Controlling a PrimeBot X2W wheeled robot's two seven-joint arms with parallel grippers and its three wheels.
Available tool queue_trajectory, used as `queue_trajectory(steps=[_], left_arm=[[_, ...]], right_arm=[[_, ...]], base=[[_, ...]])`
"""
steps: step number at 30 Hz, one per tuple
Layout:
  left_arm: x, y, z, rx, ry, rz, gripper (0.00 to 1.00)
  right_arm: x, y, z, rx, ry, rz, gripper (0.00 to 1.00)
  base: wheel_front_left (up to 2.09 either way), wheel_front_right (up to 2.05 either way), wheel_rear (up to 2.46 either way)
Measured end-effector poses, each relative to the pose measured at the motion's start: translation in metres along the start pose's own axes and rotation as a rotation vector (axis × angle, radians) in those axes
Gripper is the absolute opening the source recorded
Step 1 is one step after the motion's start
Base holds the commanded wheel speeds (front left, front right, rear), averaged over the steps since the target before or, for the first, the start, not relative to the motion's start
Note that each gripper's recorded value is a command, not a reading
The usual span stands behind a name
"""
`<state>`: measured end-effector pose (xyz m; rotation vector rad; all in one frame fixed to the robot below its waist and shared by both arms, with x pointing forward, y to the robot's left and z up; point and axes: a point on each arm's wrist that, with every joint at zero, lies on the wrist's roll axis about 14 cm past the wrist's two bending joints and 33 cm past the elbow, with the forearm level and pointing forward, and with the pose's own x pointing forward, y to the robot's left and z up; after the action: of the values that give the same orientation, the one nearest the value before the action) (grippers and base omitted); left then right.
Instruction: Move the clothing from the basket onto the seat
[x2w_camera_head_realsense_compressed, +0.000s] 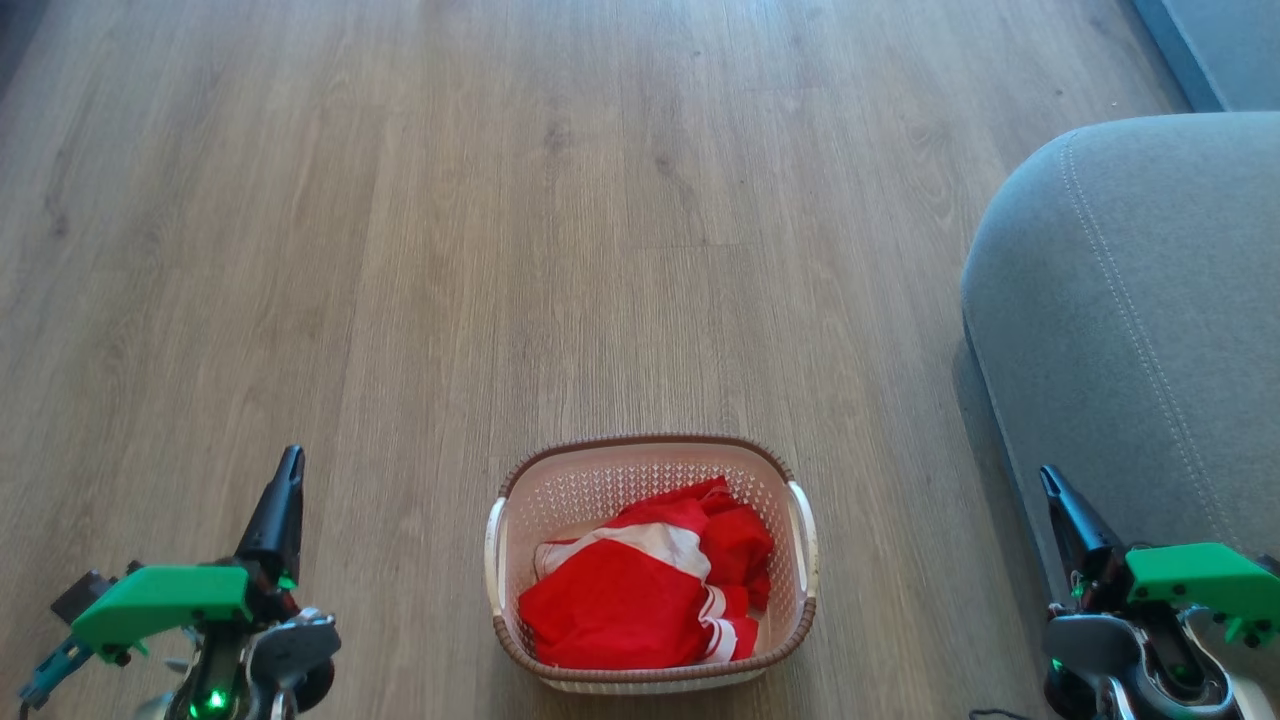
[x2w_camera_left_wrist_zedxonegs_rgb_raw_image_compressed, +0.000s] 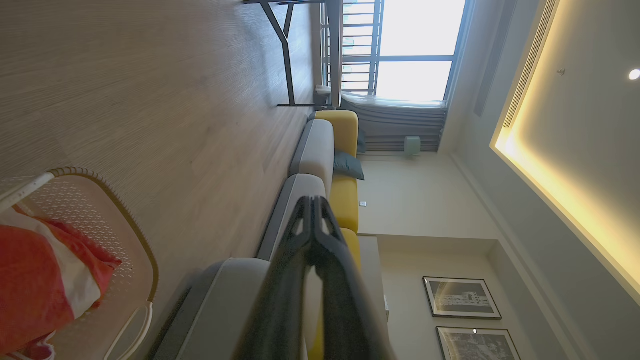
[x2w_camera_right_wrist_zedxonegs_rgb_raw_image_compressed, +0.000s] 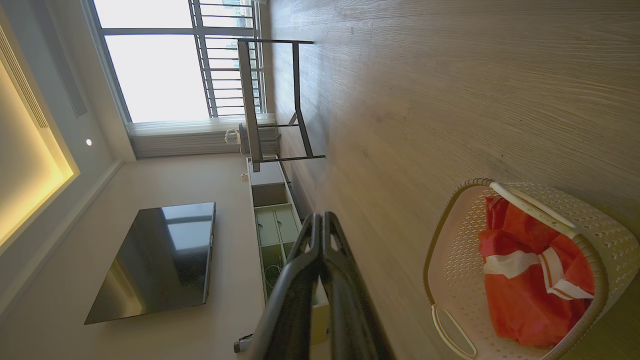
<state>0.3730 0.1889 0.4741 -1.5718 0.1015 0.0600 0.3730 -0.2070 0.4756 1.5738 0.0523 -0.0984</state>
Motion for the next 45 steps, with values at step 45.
queue_trajectory(steps=[45], left_arm=[[0.0000, 0.0000, -0.0001, 0.000, 0.000, 0.000, 0.00]], right_arm=[[0.0000, 0.0000, 0.0000, 0.000, 0.000, 0.000, 0.00]], base=[[0.00, 0.00, 0.00]])
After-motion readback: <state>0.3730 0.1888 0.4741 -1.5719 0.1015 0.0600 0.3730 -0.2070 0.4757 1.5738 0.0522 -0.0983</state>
